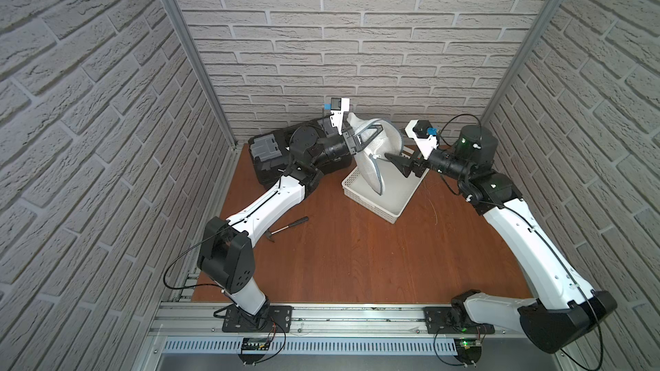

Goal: Turn the laundry bag inside out
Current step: Turn over the laundry bag.

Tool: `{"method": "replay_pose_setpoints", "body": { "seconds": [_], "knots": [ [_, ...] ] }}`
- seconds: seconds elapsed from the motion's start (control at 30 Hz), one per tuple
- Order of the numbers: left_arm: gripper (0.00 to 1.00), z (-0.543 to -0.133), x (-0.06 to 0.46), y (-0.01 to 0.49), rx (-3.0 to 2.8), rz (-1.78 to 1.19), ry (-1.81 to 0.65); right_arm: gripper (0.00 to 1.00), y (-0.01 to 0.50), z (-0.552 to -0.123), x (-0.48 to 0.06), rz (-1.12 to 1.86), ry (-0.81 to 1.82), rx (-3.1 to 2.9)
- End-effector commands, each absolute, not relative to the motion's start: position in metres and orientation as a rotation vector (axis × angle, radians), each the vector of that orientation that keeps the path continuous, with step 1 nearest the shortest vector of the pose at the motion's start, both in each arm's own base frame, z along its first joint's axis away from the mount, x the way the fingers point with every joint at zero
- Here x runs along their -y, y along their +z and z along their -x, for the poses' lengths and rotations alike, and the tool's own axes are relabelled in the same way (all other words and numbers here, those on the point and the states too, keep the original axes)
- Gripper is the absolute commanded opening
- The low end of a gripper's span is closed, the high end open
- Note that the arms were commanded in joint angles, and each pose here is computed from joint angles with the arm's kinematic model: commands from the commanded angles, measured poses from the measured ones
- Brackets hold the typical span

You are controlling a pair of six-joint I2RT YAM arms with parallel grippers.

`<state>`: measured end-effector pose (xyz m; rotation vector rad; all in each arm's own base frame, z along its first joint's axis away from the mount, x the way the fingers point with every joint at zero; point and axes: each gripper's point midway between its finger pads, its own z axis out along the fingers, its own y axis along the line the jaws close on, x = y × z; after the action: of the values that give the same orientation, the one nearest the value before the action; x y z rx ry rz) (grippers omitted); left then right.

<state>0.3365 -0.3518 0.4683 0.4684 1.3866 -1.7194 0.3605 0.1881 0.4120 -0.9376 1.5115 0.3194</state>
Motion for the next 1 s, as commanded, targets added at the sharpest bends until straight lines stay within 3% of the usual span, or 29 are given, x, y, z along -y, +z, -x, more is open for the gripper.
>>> {"method": "replay_pose_setpoints", "body": {
  "seconds": [0.0,0.2,0.53,0.63,0.77,0.83,0.87,0.9,0.97],
  "knots": [
    [0.0,-0.308,0.342,0.502,-1.263,-0.547,-1.732,0.87,0.411,-0.368,-0.191,1.053,0.204,-1.435],
    [0.0,-0.303,0.344,0.506,-1.255,-0.554,-1.758,0.81,0.395,-0.375,-0.2,1.098,0.233,-1.438],
    [0.0,-0.302,0.347,0.515,-1.219,-0.527,-1.832,0.59,0.399,-0.403,-0.211,1.027,0.219,-1.374],
    [0.0,-0.302,0.348,0.517,-1.211,-0.523,-1.842,0.48,0.401,-0.408,-0.212,0.997,0.218,-1.363],
    [0.0,-0.307,0.348,0.514,-1.233,-0.491,-1.832,0.22,0.404,-0.409,-0.208,0.958,0.201,-1.359],
    [0.16,-0.318,0.347,0.509,-1.271,-0.433,-1.806,0.09,0.402,-0.406,-0.205,0.951,0.193,-1.372],
    [0.3,-0.328,0.346,0.504,-1.3,-0.386,-1.777,0.04,0.399,-0.404,-0.202,0.947,0.186,-1.384],
    [0.44,-0.34,0.343,0.495,-1.355,-0.316,-1.743,0.03,0.395,-0.401,-0.2,0.942,0.186,-1.399],
    [0.63,-0.365,0.336,0.473,-1.465,-0.156,-1.67,0.03,0.384,-0.397,-0.194,0.89,0.209,-1.467]
  ]
}}
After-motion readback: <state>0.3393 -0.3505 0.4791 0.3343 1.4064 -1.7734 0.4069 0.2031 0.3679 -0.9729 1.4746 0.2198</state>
